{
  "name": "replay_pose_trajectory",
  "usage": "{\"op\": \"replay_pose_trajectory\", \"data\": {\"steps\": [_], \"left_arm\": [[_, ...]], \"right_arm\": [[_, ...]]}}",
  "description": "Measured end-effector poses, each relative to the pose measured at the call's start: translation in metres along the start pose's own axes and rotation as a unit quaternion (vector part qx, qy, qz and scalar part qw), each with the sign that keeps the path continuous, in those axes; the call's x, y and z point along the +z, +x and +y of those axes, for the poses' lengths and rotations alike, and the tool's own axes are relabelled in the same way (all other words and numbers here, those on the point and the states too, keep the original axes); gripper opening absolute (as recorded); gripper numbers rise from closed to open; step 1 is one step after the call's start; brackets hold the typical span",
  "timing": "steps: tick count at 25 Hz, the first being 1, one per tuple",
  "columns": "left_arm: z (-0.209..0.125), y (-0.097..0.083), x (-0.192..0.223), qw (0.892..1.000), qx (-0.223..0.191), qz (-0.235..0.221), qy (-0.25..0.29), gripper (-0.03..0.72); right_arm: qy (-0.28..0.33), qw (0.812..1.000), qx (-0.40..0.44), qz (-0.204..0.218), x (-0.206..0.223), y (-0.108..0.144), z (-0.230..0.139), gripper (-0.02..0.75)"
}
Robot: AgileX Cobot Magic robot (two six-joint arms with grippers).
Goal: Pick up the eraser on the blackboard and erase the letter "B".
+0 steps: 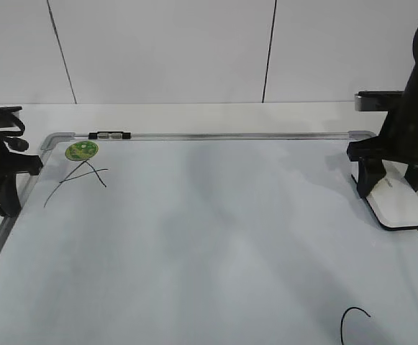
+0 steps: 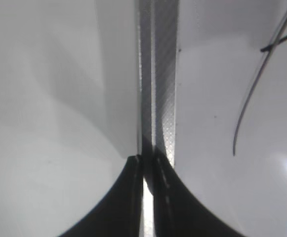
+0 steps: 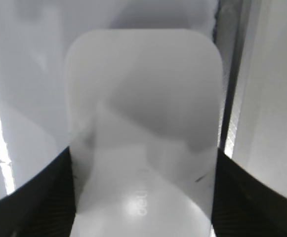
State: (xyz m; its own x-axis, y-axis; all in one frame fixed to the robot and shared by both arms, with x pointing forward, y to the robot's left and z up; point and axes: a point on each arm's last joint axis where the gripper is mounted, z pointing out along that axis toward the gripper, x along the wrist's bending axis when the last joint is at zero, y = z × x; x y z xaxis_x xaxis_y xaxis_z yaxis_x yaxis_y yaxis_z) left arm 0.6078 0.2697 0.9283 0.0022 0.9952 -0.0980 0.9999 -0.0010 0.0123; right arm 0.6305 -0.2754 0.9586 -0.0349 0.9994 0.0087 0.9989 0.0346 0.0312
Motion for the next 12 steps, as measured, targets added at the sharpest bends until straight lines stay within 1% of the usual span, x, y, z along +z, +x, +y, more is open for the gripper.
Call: {"op": "replay_pose_trajectory", "data": {"steps": [12], "left_arm": [[0.0000,0.0000,0.0000,1.000,0.000,0.000,0.000,0.017]], "right_arm": [[0.003,1.000,0.000,0.000,0.0021,0.0000,0.0001,0.531]]}}
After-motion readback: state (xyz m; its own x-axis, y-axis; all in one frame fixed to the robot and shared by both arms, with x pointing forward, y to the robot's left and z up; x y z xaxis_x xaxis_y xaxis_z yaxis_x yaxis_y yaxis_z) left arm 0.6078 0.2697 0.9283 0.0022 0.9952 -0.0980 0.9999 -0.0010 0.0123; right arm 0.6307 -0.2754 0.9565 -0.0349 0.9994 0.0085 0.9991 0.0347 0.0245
